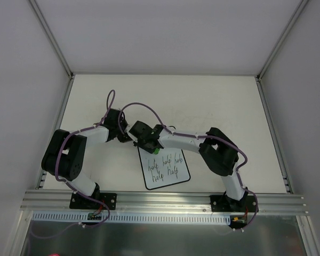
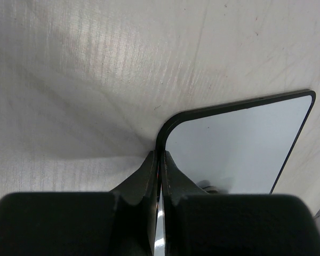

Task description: Erase the whiteboard

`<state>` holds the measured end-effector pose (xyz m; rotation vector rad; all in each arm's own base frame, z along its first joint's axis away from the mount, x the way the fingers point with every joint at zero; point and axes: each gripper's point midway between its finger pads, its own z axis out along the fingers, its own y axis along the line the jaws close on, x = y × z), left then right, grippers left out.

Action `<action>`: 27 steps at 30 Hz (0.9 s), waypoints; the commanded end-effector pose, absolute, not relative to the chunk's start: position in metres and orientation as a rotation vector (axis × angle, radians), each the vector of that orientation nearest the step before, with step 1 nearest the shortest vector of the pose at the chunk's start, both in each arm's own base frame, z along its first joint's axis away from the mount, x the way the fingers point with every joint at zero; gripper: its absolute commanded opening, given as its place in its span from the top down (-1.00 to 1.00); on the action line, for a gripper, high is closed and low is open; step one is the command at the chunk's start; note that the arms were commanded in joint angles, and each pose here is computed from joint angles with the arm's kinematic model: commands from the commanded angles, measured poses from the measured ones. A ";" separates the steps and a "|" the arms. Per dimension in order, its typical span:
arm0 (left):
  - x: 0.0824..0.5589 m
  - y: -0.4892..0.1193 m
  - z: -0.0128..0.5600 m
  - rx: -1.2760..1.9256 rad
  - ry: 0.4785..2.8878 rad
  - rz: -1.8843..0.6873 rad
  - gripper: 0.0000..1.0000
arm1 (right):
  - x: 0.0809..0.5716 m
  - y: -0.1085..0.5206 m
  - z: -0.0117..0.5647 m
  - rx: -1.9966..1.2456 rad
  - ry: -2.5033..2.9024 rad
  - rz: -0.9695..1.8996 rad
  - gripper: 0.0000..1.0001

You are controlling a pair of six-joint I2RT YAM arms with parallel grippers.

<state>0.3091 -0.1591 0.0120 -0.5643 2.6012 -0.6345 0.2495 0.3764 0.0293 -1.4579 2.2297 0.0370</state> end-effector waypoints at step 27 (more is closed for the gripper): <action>0.260 -0.132 -0.031 -0.619 2.803 -0.399 1.00 | 0.159 0.360 0.022 -1.815 2.183 0.230 0.99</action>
